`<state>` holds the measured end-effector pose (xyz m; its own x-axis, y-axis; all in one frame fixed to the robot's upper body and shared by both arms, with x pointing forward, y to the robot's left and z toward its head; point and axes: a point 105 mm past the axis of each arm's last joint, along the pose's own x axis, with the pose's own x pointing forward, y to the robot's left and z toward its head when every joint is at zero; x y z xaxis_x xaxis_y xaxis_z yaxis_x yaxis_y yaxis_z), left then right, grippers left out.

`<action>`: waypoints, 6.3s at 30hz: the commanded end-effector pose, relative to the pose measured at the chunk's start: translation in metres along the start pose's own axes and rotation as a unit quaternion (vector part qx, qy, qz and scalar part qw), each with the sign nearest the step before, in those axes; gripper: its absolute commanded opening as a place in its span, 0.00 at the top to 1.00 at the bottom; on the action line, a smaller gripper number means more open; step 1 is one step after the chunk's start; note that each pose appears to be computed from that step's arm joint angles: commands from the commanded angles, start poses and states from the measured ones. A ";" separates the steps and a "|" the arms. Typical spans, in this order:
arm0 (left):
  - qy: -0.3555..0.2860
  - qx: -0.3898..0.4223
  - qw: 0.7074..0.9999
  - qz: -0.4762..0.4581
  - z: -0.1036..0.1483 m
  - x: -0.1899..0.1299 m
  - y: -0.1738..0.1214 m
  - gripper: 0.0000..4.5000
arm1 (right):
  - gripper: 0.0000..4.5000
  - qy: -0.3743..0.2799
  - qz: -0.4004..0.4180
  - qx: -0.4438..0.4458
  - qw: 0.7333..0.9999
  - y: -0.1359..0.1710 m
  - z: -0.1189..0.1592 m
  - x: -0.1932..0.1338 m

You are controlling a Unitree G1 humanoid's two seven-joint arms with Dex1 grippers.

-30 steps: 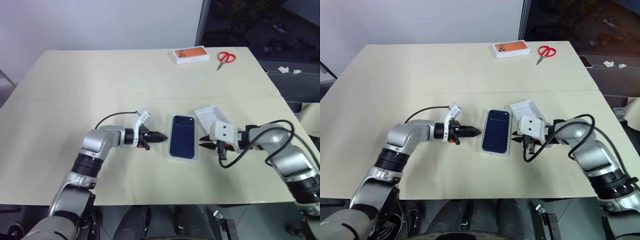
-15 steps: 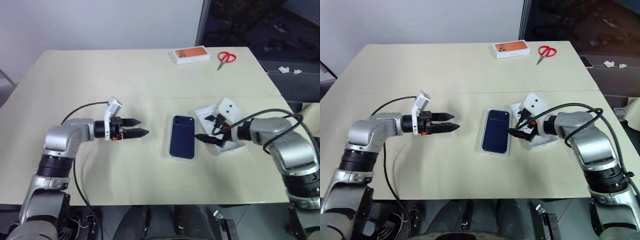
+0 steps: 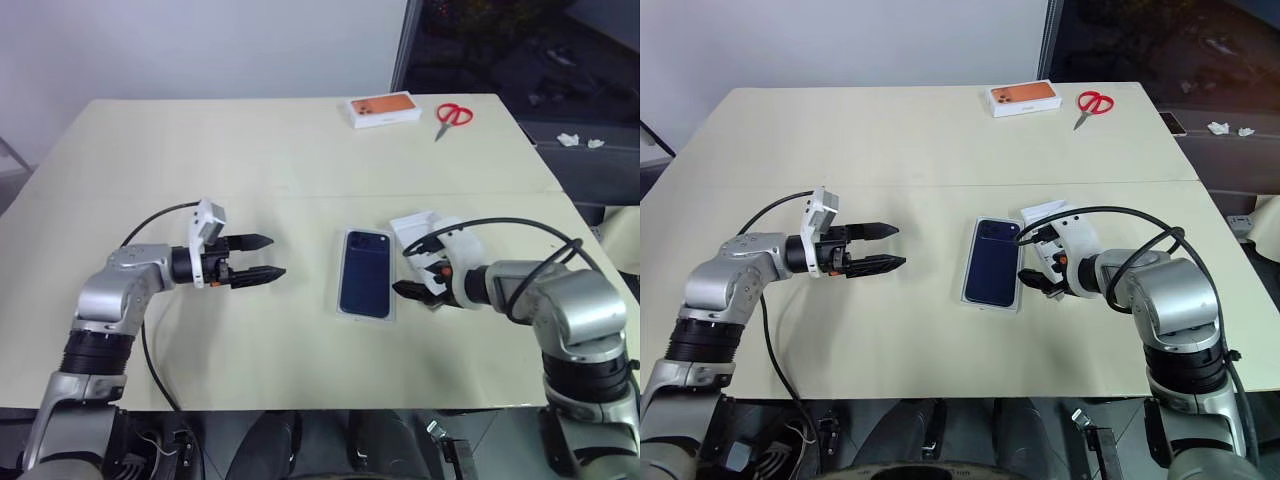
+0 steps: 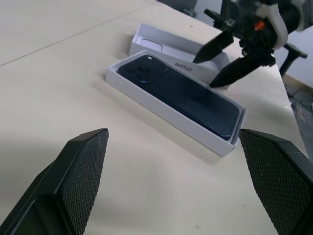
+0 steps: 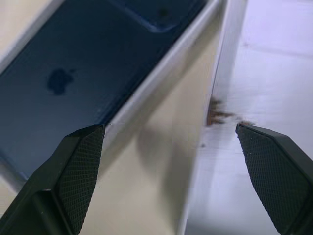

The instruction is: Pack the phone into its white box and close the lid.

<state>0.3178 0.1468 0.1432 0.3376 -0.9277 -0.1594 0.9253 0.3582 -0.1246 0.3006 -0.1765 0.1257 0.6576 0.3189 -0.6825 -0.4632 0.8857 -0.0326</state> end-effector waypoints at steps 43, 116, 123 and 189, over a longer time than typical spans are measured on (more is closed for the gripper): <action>-0.008 -0.013 1.000 0.026 0.002 0.006 0.000 0.00 | 0.98 -0.068 -0.088 -0.032 0.993 -0.030 0.072 -0.009; -0.064 -0.094 0.993 -0.028 -0.013 0.073 -0.032 1.00 | 0.36 -0.138 0.282 0.017 0.949 0.034 0.053 -0.016; -0.067 -0.091 0.993 -0.031 -0.010 0.076 -0.032 1.00 | 0.36 -0.091 0.224 -0.142 0.960 0.019 0.035 -0.008; -0.009 -0.113 0.993 -0.021 -0.034 0.102 -0.007 1.00 | 0.99 -0.074 0.102 -0.321 0.939 -0.004 0.031 0.017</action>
<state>0.3394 0.0602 0.0873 0.3207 -0.9354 -0.1488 0.8537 0.3535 -0.3823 0.3318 -0.1679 0.1279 0.5566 0.5387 -0.6325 -0.8250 0.4481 -0.3443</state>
